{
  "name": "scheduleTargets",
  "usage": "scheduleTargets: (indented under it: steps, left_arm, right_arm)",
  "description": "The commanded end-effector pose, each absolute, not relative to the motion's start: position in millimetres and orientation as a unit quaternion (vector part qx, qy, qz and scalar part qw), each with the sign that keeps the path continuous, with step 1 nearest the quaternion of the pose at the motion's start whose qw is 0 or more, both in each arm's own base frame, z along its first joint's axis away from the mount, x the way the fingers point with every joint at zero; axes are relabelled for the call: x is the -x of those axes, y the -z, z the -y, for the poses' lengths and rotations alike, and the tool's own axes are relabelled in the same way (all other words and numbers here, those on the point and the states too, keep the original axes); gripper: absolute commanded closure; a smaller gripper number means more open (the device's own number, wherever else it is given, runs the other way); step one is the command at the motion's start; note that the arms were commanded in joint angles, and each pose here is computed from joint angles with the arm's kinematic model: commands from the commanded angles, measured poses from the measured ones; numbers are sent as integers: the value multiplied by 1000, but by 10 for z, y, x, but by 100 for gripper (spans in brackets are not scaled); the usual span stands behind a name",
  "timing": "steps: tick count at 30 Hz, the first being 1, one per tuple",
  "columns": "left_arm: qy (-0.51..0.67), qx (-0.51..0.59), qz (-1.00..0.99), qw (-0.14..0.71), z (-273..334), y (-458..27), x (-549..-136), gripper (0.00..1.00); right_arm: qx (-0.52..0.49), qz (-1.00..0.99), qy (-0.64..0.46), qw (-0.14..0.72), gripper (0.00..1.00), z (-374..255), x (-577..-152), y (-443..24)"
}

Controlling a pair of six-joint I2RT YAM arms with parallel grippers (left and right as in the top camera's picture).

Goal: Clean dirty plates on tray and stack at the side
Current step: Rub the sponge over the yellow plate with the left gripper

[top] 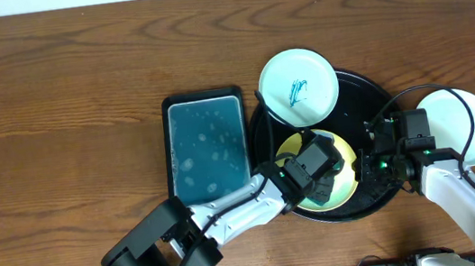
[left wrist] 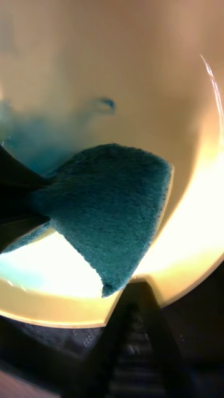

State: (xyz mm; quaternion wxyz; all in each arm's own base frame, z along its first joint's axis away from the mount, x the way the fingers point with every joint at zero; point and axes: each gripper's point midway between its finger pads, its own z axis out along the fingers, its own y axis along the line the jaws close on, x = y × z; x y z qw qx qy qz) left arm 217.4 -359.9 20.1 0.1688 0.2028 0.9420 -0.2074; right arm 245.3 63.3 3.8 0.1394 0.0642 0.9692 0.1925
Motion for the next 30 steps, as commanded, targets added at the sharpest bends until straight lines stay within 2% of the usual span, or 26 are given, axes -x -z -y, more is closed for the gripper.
scheduleTargets:
  steps: [1,5,9,15,23,27,30]
  left_arm:
    - [130,-181,-964,146,3174,74,-2200,92]
    - [106,-113,-973,171,2949,46,-2486,92]
    - [130,-83,-967,203,2951,-48,-2764,92]
    - [151,-32,-963,222,2974,-114,-2911,92]
    - [118,44,-979,162,2788,44,-2646,92]
    - [135,20,-984,117,2915,80,-2396,92]
    - [193,-45,-976,95,3218,14,-2235,92]
  right_arm:
    - [-56,-969,-198,140,99,-661,-2447,-36]
    - [-56,-969,-198,140,99,-661,-2447,-36]
    - [-56,-969,-198,140,99,-660,-2447,-36]
    - [-52,-969,-197,141,99,-661,-2447,-36]
    - [-52,-969,-197,141,99,-660,-2449,-36]
    - [-52,-969,-197,141,99,-660,-2449,-36]
    - [-52,-969,-197,141,99,-660,-2449,-36]
